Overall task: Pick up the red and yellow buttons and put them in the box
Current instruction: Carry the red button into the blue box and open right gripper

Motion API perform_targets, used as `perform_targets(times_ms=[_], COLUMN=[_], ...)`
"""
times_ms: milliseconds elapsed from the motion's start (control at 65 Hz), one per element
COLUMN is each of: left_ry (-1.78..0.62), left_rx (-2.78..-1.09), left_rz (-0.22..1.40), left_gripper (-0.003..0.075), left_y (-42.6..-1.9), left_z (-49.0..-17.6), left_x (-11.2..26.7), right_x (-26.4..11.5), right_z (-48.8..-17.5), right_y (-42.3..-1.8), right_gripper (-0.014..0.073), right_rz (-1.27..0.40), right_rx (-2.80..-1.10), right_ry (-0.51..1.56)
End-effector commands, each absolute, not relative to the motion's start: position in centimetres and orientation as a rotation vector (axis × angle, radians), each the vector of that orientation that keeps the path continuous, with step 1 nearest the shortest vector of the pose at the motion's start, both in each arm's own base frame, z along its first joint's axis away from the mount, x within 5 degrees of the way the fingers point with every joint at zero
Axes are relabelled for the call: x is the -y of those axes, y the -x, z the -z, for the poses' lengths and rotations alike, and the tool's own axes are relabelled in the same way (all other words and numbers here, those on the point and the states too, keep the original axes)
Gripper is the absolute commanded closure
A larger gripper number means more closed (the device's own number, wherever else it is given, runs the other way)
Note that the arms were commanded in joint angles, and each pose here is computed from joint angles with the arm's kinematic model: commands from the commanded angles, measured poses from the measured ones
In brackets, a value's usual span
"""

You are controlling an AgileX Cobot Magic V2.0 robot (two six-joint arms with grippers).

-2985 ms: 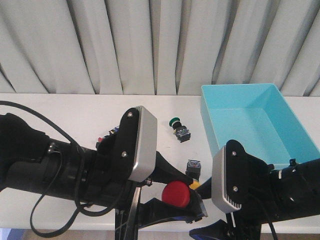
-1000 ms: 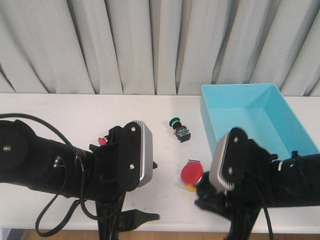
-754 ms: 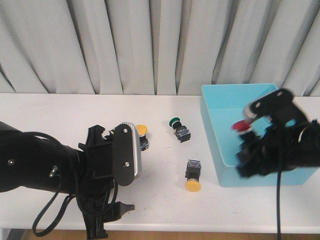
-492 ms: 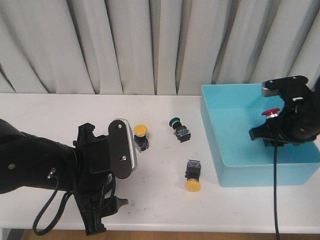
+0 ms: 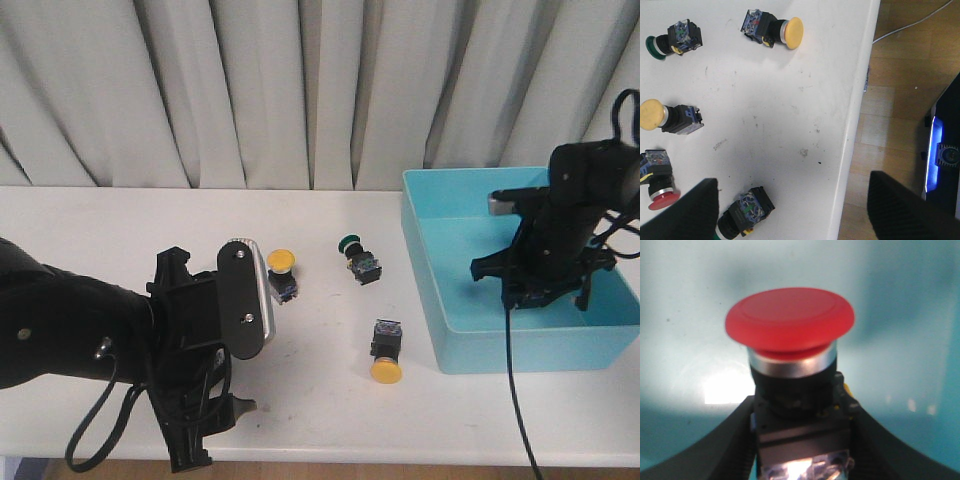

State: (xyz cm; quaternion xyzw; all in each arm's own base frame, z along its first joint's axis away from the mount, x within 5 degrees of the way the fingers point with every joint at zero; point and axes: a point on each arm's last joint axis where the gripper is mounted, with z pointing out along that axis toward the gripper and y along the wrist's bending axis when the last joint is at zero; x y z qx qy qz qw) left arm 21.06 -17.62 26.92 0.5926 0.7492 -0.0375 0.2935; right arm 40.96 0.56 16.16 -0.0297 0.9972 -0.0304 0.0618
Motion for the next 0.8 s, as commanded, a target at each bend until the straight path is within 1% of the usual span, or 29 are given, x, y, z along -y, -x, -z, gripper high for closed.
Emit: perform_targets(times_ms=[0,77,200,446,523,662,754,785], left_ry=[-1.504,-1.505,-1.505,-1.505,-1.504,-1.504,-1.504,-1.504], left_rx=[-1.935,-1.935,-1.935,-1.936,-1.935,-1.935,-1.935,-1.935], left_rz=[0.112,0.112,0.112,0.112,0.112,0.112,0.112,0.112], left_gripper=[0.013,0.013,0.013,0.013,0.013,0.013,0.013,0.013], left_y=[-21.2,-21.2,-21.2,-21.2,-21.2,-21.2,-21.2,-21.2], left_z=[-28.8,-28.8,-28.8,-28.8,-28.8,-28.8,-28.8,-28.8], left_x=[17.9,17.9,17.9,17.9,17.9,17.9,17.9,17.9], right_x=[-0.3,-0.3,-0.3,-0.3,-0.3,-0.3,-0.5,-0.7], right_z=[-17.8,-17.0,-16.7,-16.8,-17.1,-19.0,-21.8,-23.2], right_y=[-41.7,-41.8,-41.7,-41.7,-41.6,-41.3,-40.6,-40.2], right_gripper=[0.037,0.0361,0.0325,0.0186,0.0158,0.0148,0.0148,0.0148], right_rz=[0.094,0.095,0.094,0.096,0.097,0.095,0.081,0.073], right_rx=[-2.957,-2.977,-2.993,-2.993,-2.99,-2.954,-2.896,-2.867], right_ry=[0.081,0.083,0.082,0.092,0.092,0.087,0.08,0.079])
